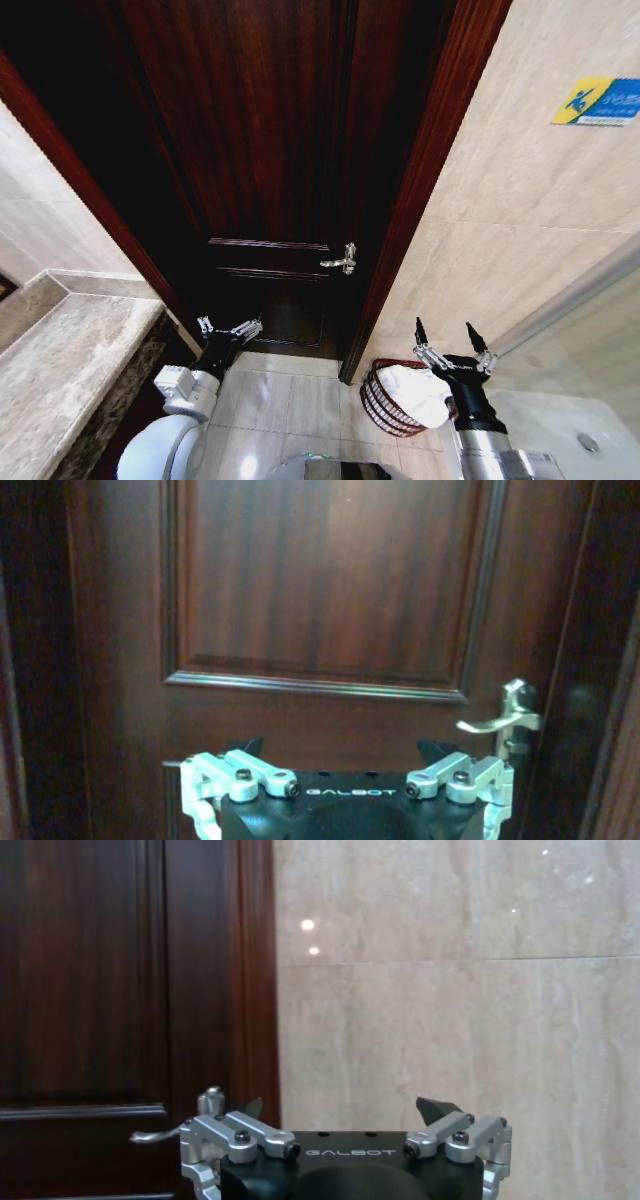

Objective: Discard the used towel into the hamper.

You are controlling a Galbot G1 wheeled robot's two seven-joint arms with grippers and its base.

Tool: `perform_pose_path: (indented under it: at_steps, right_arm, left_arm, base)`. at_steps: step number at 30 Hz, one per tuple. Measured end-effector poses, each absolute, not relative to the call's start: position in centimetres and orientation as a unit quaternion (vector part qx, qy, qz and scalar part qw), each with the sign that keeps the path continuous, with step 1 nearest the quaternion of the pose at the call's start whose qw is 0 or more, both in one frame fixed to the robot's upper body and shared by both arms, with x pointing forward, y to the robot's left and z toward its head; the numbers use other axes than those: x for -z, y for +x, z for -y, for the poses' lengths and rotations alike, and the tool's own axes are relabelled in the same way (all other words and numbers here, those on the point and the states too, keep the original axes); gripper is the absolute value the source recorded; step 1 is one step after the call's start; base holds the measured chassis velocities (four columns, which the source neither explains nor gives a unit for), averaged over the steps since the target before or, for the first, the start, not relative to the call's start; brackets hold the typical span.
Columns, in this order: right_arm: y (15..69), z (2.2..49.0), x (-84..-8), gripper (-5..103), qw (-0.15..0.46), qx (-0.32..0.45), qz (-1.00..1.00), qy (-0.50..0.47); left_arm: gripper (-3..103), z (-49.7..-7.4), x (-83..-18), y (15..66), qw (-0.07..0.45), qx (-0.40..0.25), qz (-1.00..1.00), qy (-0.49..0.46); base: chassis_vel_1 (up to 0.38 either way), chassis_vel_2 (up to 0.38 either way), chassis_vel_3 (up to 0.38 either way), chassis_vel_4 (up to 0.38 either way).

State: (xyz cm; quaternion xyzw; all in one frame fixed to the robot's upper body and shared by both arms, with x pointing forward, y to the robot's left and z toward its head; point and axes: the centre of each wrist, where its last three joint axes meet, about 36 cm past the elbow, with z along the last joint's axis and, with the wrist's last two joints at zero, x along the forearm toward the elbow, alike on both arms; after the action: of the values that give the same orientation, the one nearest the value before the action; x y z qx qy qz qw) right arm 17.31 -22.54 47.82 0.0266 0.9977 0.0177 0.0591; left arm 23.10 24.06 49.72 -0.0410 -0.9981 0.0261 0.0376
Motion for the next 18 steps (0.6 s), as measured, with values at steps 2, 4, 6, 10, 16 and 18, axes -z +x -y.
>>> perform_pose_path:
  at_steps: [2,4,6,10,16,18]
  right_arm:
    - [17.31,22.54,-47.82,100,0.059,-0.018,-0.998,0.027]
    - [17.31,22.54,-47.82,100,0.059,-0.018,-0.998,0.027]
    - [17.31,22.54,-47.82,100,0.059,-0.018,-0.998,0.027]
    - [17.31,22.54,-47.82,100,0.059,-0.018,-0.998,0.027]
    - [17.31,22.55,-47.82,100,0.059,-0.017,-0.998,0.027]
    - [17.31,22.55,-47.82,100,0.059,-0.018,-0.998,0.027]
  left_arm:
    - [100,-24.06,-49.72,23.1,0.038,-0.026,0.998,-0.041]
    - [100,-24.06,-49.72,23.1,0.038,-0.026,0.998,-0.041]
    - [100,-24.06,-49.72,23.1,0.038,-0.026,0.998,-0.041]
    - [100,-24.06,-49.72,23.1,0.038,-0.026,0.998,-0.041]
    - [100,-24.05,-49.72,23.1,0.038,-0.026,0.998,-0.041]
    - [100,-24.06,-49.72,23.1,0.038,-0.026,0.998,-0.041]
  base:
    - [-0.147,-0.132,0.139,0.124]
    - [-0.182,-0.187,0.164,0.181]
    - [-0.184,-0.191,0.201,0.193]
    - [-0.254,-0.216,0.211,0.215]
    - [-0.123,-0.127,0.136,0.061]
    - [-0.011,-0.04,0.028,0.016]
